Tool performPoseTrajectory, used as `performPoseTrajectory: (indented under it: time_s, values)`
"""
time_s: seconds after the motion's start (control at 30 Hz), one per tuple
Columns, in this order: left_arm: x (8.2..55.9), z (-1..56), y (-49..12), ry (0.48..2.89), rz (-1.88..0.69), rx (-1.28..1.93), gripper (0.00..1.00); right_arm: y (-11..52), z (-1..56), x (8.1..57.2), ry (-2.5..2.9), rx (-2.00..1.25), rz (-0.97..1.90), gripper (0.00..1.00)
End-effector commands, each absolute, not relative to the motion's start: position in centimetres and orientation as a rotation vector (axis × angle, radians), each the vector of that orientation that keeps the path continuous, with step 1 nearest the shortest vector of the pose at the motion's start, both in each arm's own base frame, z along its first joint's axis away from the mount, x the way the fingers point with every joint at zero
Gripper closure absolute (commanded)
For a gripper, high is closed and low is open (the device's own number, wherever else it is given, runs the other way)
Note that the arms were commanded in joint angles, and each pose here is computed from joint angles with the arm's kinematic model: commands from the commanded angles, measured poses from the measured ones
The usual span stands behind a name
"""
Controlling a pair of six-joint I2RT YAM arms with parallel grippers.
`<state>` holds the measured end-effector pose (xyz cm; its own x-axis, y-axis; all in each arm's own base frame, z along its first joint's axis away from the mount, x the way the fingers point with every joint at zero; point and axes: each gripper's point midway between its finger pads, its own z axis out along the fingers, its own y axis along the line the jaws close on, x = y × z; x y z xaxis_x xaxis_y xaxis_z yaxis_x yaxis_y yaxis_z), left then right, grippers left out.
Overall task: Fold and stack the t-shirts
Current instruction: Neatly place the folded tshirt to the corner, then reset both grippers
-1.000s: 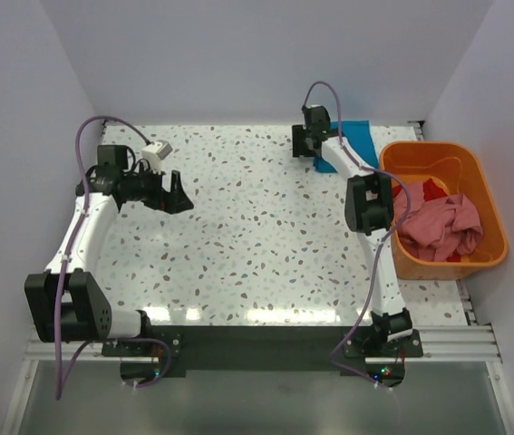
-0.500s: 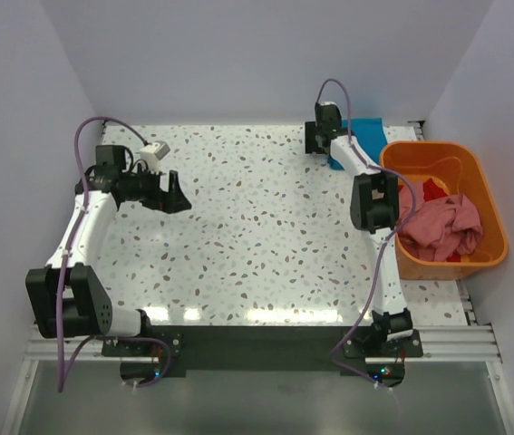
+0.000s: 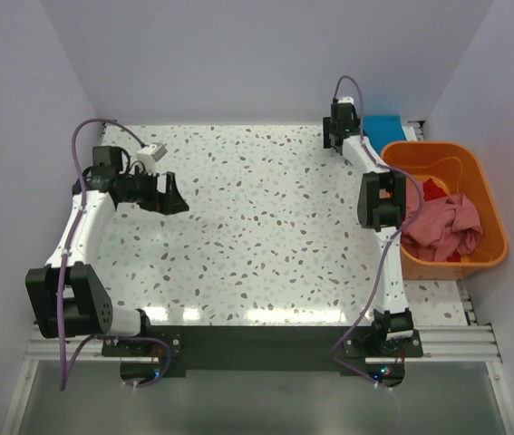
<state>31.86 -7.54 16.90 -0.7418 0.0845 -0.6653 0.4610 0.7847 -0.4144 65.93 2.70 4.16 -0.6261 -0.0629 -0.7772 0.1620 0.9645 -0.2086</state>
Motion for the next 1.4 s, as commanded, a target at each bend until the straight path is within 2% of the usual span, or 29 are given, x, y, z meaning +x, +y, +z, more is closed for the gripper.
performPoseTrajectory:
  time_s: [0.0, 0.23, 0.37, 0.47, 0.63, 0.73, 0.87, 1.0, 1.03, 1.07, 1.1, 1.27, 1.37]
  values:
    - [31.9, 17.5, -7.6, 2.295, -0.772, 0.423, 0.0, 0.2, 6.2, 67.6, 2.133, 0.093, -0.401, 0.3]
    - [32.3, 17.7, -7.1, 2.297, -0.736, 0.412, 0.0, 0.0, 6.9, 68.2, 2.11, 0.077, -0.386, 0.26]
    - [33.2, 18.7, -6.8, 2.264, -0.699, 0.417, 0.0, 3.9, 11.2, 68.5, 2.046, -0.058, -0.206, 0.1]
    - [34.7, 20.2, -6.5, 2.216, -0.66, 0.434, 0.0, 7.3, 16.3, 67.9, 1.962, -0.145, -0.094, 0.05]
    - [37.3, 22.8, -6.2, 2.13, -0.611, 0.469, 0.0, 12.5, 26.6, 64.1, 1.837, -0.256, 0.1, 0.03]
    - [39.3, 24.4, -5.7, 2.081, -0.564, 0.467, 0.0, 14.6, 30.3, 60.3, 1.828, -0.341, 0.165, 0.01]
    - [42.1, 26.9, -4.8, 2.029, -0.494, 0.427, 0.0, 16.5, 32.4, 54.0, 1.891, -0.421, 0.221, 0.01]
    - [43.9, 27.0, -5.0, 2.024, -0.446, 0.396, 0.0, 17.3, 28.3, 46.5, 2.041, -0.518, 0.241, 0.01]
    - [43.7, 26.4, -5.4, 2.044, -0.446, 0.386, 0.0, 17.4, 29.6, 44.4, 2.013, -0.531, 0.243, 0.01]
    - [43.4, 25.8, -6.4, 2.057, -0.451, 0.403, 0.0, 16.8, 26.3, 42.7, 2.091, -0.541, 0.237, 0.02]
    - [43.1, 25.3, -6.5, 2.076, -0.422, 0.386, 0.0, 16.6, 25.6, 41.3, 2.116, -0.54, 0.243, 0.02]
    - [38.7, 19.5, -10.2, 2.151, -0.413, 0.467, 0.0, 14.9, 19.4, 33.2, 2.255, -0.562, 0.285, 0.01]
    - [35.5, 16.5, -11.5, 2.203, -0.458, 0.48, 0.0, 13.7, 18.3, 30.5, 2.273, -0.557, 0.276, 0.01]
